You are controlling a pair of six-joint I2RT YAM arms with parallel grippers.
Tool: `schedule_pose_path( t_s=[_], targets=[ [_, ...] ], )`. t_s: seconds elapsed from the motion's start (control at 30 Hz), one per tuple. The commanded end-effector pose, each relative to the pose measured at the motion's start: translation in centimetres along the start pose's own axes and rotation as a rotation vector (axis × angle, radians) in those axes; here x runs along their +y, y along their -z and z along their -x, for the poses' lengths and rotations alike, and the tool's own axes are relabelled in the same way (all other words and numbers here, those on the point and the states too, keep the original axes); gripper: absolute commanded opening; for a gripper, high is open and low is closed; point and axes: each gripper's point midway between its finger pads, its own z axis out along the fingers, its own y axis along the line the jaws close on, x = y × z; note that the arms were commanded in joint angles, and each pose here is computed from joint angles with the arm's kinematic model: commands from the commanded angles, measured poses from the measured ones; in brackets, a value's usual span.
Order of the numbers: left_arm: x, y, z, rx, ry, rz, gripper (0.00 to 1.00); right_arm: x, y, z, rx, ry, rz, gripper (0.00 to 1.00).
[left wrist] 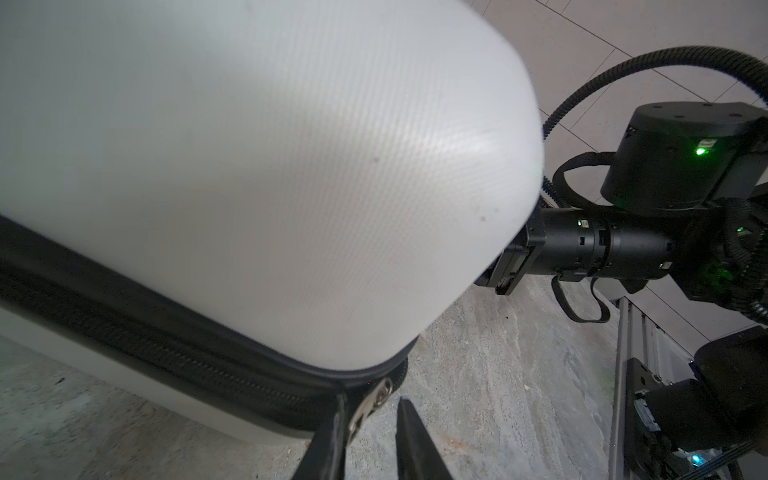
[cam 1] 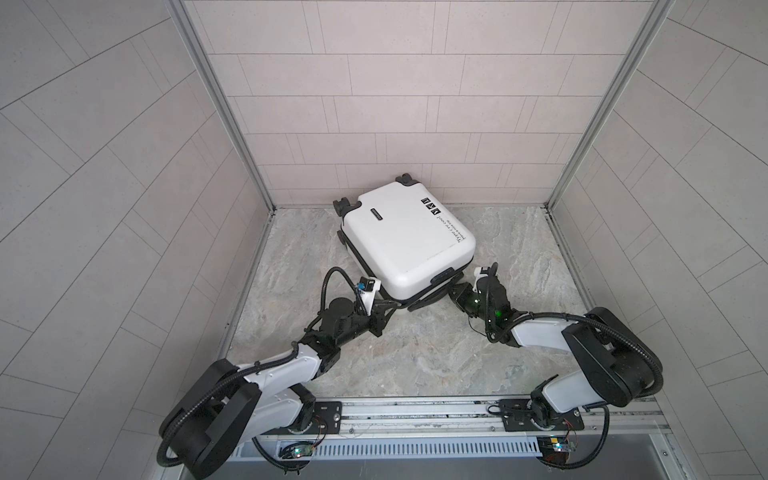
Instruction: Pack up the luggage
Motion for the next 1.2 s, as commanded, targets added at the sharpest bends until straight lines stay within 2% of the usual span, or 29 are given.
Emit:
schedule_pose_path(
  t_s=[0.0, 0.43, 0.5, 0.57, 0.6, 0.67, 0.77, 0.97, 1.17],
  targets=[
    [-1.0, -0.1, 1.9, -0.043, -0.033, -0.029, 0.25, 5.1, 0.8, 0.4, -0.018, 0.106, 0.186, 0.00],
    [-0.6, -0.2, 0.7, -0.001, -0.022, -0.017, 0.01, 5.0, 0.9, 0.3, -0.017, 0.109, 0.184, 0.00],
    [-0.5, -0.1, 0.5, 0.000, -0.019, -0.010, 0.06, 4.9, 0.8, 0.2, -0.014, 0.108, 0.180, 0.00],
    [-0.3, 0.1, 0.5, -0.007, -0.015, 0.002, 0.26, 4.9, 0.9, 0.3, -0.016, 0.108, 0.181, 0.00],
    [-0.2, 0.2, 0.6, -0.011, -0.013, 0.012, 0.31, 4.9, 0.8, 0.2, -0.015, 0.108, 0.181, 0.00],
    [-0.1, 0.3, 0.7, -0.018, -0.016, 0.019, 0.34, 5.0, 0.9, 0.3, -0.016, 0.108, 0.183, 0.00],
    [-0.2, 0.4, 1.1, -0.027, -0.019, 0.018, 0.32, 5.0, 0.9, 0.2, -0.014, 0.109, 0.183, 0.00],
    [-0.5, 0.0, 0.8, -0.003, -0.018, 0.000, 0.20, 5.1, 0.9, 0.2, -0.015, 0.108, 0.184, 0.00],
    [-0.6, -0.2, 0.8, 0.000, -0.012, -0.003, 0.18, 4.9, 0.9, 0.2, -0.014, 0.108, 0.180, 0.00]
  ],
)
